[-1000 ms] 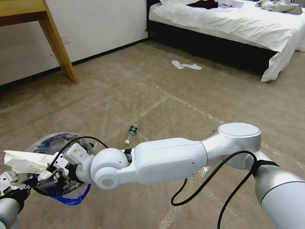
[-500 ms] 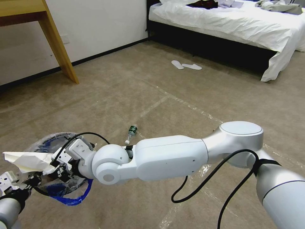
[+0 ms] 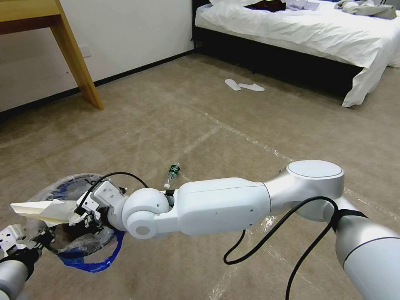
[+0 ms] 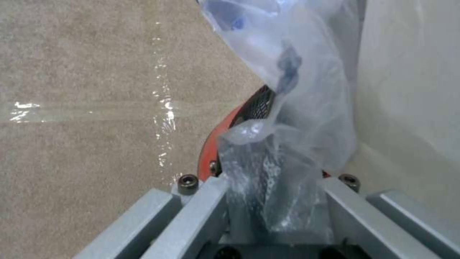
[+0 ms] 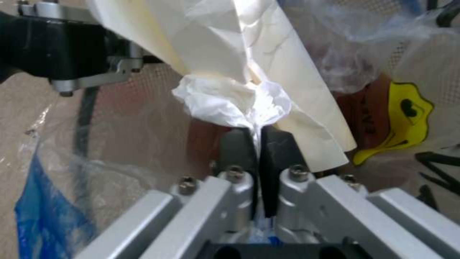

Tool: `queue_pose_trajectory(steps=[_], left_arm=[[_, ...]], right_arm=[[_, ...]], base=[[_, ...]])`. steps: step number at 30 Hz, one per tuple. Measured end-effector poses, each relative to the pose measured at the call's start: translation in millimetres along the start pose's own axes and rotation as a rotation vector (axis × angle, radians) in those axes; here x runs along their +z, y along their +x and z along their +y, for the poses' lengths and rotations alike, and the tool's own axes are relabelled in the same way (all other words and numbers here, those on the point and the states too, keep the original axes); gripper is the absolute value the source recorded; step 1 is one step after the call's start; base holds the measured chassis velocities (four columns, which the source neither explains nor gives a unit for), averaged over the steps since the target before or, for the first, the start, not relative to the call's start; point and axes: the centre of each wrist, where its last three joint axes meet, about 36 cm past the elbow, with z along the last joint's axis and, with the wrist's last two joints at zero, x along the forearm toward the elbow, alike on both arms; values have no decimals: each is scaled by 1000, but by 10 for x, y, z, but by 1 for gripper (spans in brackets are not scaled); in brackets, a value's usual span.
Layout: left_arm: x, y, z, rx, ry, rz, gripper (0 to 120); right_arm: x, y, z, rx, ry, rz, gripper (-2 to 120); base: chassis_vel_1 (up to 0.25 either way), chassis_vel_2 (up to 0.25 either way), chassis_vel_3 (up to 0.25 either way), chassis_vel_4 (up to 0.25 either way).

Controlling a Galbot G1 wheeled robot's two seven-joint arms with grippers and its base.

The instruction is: Pick up the trash bin and place the garbage on the floor into it.

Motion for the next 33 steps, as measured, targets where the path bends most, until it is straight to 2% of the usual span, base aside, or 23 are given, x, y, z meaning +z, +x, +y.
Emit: queue_pose_trajectory(steps=[3, 6, 9, 11, 15, 17, 18, 21, 22, 23, 24, 26, 33], left_arm=[[0, 0, 0, 0, 0, 0, 0], [-9, -3, 6, -1, -2, -2, 0], [-9, -9, 11, -2, -1, -1, 0], [-3, -15, 10, -1, 2, 0, 0], [4, -20, 9, 0, 5, 2, 0], [11, -27, 11, 0, 7, 4, 0], [11, -27, 11, 0, 7, 4, 0], [17, -44, 29, -5, 8, 8, 0], [17, -44, 29, -5, 8, 8, 0], [16, -49, 33, -6, 8, 8, 0], [16, -49, 33, -6, 8, 8, 0], [12, -55, 34, -6, 7, 7, 0], [7, -32, 11, 2, 2, 7, 0]], right_arm=[[-6, 3, -2, 3, 2, 1, 10], [-5, 41, -3, 9, 10, 7, 28], [1, 53, -7, 12, 11, 8, 33], [13, 65, -23, 18, 10, 10, 45], [21, 67, -36, 23, 9, 11, 54], [31, 77, -56, 29, 9, 10, 67], [31, 77, -56, 29, 9, 10, 67], [6, 137, -75, 33, 9, -4, 82], [6, 137, -75, 33, 9, -4, 82], [-17, 176, -89, 36, 10, -14, 88], [-17, 176, -89, 36, 10, -14, 88], [-49, 243, -133, 48, 11, -31, 98], [-25, 162, -165, 75, 19, -28, 100]], base=[[0, 0, 0, 0], [0, 0, 0, 0], [0, 0, 0, 0], [0, 0, 0, 0], [0, 0, 0, 0], [0, 0, 0, 0], [0, 0, 0, 0], [0, 0, 0, 0], [0, 0, 0, 0], [0, 0, 0, 0], [0, 0, 0, 0], [0, 0, 0, 0], [0, 0, 0, 0]])
